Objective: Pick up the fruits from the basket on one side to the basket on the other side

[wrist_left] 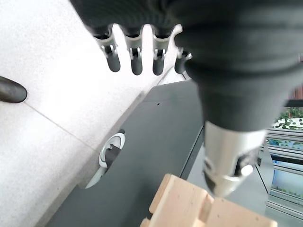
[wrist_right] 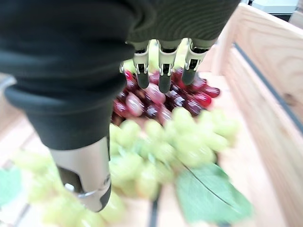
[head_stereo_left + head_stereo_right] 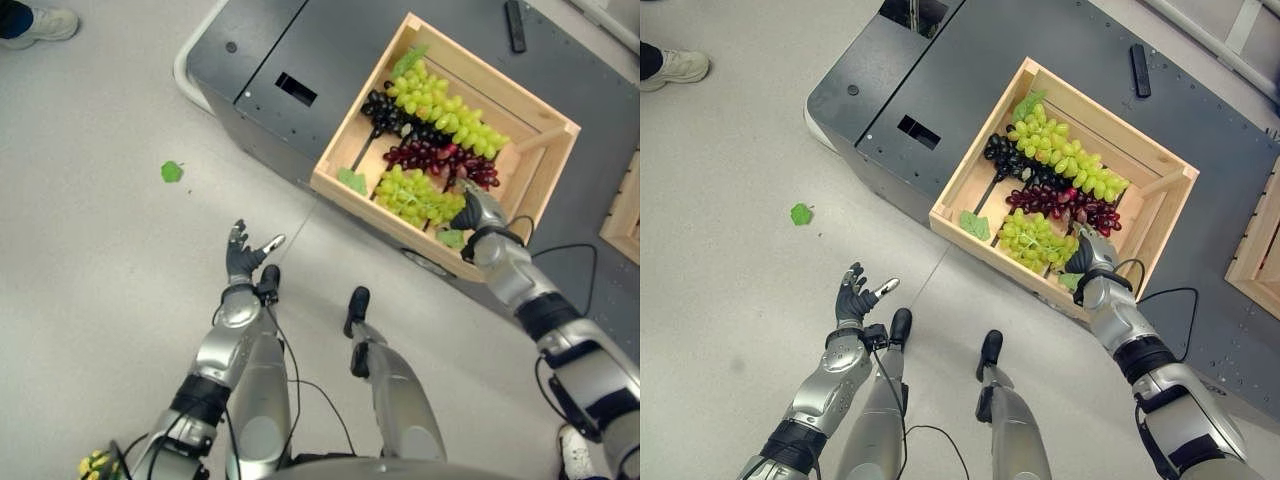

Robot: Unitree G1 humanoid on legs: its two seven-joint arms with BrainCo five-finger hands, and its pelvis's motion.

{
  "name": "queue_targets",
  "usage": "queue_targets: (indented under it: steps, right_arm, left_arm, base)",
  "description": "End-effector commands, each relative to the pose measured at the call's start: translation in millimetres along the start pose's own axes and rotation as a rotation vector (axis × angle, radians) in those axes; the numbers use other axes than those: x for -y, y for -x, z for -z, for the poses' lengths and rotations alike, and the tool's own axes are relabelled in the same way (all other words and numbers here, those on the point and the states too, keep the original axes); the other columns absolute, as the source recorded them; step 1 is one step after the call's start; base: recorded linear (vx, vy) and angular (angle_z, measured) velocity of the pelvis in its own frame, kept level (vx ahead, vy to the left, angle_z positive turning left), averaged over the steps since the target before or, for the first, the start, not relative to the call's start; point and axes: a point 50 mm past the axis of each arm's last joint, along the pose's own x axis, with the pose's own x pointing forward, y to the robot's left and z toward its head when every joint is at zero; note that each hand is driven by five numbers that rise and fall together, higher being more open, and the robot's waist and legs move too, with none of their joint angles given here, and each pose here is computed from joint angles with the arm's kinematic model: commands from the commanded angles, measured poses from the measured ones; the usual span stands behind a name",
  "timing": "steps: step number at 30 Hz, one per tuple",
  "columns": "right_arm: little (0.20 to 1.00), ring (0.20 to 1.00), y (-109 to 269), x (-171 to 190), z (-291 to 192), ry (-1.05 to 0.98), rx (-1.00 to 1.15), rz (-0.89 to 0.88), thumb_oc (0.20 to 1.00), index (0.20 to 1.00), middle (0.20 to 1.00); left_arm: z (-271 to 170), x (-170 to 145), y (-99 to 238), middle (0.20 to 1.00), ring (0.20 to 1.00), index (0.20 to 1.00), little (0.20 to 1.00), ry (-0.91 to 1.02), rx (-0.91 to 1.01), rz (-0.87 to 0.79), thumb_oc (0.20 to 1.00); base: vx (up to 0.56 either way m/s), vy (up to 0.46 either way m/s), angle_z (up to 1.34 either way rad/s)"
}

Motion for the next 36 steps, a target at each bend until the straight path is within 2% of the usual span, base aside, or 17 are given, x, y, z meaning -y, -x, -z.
queue_targets:
  steps: [1,9,23,24,25,26,29,36]
  right_arm:
    - [1.000,1.000,-13.0,20.7,-15.7,0.059,0.011,0.063,1.000,1.000,1.000]
    - [1.000,1.000,-21.0,6.5,-41.2,0.199,0.005,0.007,1.000,1.000,1.000]
    - [1.000,1.000,-16.7,-12.0,-53.7,0.173,0.000,0.001,1.000,1.000,1.000]
    - [0.922,0.922,-16.6,-13.1,-53.4,0.182,-0.005,0.002,0.922,0.922,0.922]
    - [0.674,0.674,-16.2,-14.8,-53.0,0.202,-0.006,-0.002,0.674,0.674,0.674]
    - [0.200,0.200,-16.2,-14.7,-53.1,0.203,-0.006,-0.002,0.200,0.200,0.200]
    - [0.200,0.200,-14.9,-20.4,-45.7,0.296,-0.033,-0.013,0.200,0.200,0.200]
    - [0.200,0.200,-7.9,-36.5,-33.4,0.271,-0.086,-0.031,0.200,0.200,0.200]
  left_arm:
    - [-20.1,11.8,0.9,1.000,1.000,1.000,1.000,0.064,0.081,0.053,1.000]
    - [-23.1,30.7,2.0,1.000,1.000,1.000,1.000,0.065,0.091,0.108,1.000]
    - [-28.4,49.6,2.1,1.000,1.000,1.000,1.000,0.083,0.100,0.142,1.000]
    - [-28.4,51.3,2.5,1.000,1.000,1.000,1.000,0.084,0.100,0.146,1.000]
    - [-28.7,53.1,2.9,1.000,1.000,1.000,1.000,0.083,0.101,0.152,1.000]
    - [-28.7,53.1,2.9,1.000,1.000,1.000,1.000,0.083,0.101,0.152,1.000]
    - [-30.1,59.0,4.8,1.000,1.000,1.000,1.000,0.078,0.112,0.175,1.000]
    - [-31.1,63.9,5.7,1.000,1.000,1.000,1.000,0.084,0.114,0.183,1.000]
  base:
    - [0.00,0.000,0.00]
    - [0.00,0.010,0.04]
    - [0.00,0.001,0.01]
    - [0.00,0.000,0.00]
    - [0.00,0.000,0.00]
    - [-0.01,0.012,0.05]
    - [0.00,0.009,0.04]
    - [-0.01,0.003,0.02]
